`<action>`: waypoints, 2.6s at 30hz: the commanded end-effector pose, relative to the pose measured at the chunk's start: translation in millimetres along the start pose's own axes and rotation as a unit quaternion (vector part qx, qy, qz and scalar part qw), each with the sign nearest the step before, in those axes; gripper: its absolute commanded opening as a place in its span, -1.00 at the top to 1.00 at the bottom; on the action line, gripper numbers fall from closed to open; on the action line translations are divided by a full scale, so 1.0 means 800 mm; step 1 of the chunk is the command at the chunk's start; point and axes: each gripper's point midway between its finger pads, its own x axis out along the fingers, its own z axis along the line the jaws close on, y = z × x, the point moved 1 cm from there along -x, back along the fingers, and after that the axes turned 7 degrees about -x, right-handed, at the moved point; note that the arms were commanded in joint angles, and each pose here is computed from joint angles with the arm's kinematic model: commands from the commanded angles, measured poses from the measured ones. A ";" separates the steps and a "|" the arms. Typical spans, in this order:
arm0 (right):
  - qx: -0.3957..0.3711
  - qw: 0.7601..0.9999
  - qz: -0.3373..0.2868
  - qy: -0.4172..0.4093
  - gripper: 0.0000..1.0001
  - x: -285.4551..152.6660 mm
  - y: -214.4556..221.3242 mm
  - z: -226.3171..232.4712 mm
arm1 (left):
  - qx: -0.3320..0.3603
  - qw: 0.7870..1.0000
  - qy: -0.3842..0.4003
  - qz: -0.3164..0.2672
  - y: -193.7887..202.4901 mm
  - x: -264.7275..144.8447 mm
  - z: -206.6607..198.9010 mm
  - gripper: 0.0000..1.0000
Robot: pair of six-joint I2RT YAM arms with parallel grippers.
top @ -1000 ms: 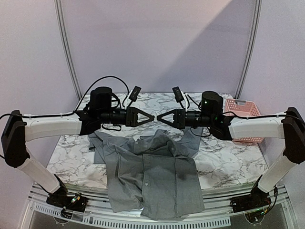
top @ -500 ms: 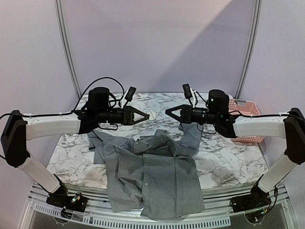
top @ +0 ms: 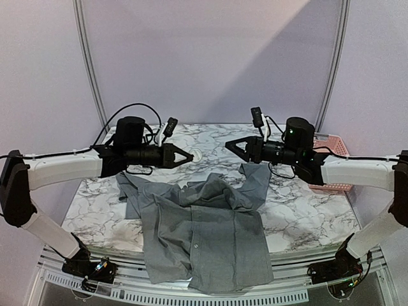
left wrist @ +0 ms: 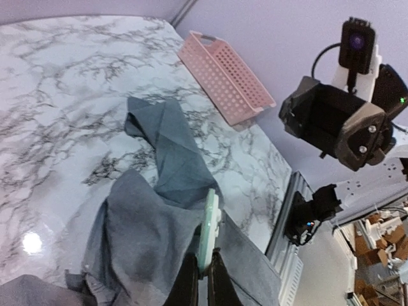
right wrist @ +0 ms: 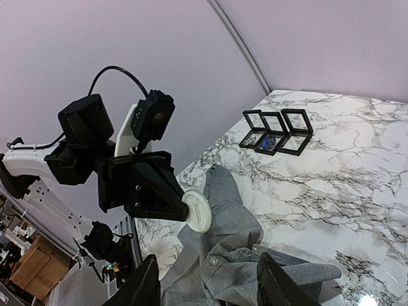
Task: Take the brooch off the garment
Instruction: Place the brooch in the brooch box.
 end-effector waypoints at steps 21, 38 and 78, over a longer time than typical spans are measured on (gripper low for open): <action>-0.034 0.956 -0.039 0.290 -0.17 -0.129 -0.036 -0.114 | 0.196 0.771 -0.589 0.140 -0.086 -0.119 0.203 1.00; -0.015 0.960 -0.066 0.271 -0.18 -0.152 -0.029 -0.094 | 0.285 0.655 -0.673 0.192 -0.135 -0.062 0.291 1.00; 0.034 0.961 -0.066 0.268 -0.19 -0.149 -0.021 -0.097 | 0.261 0.636 -0.687 0.235 -0.141 -0.045 0.407 1.00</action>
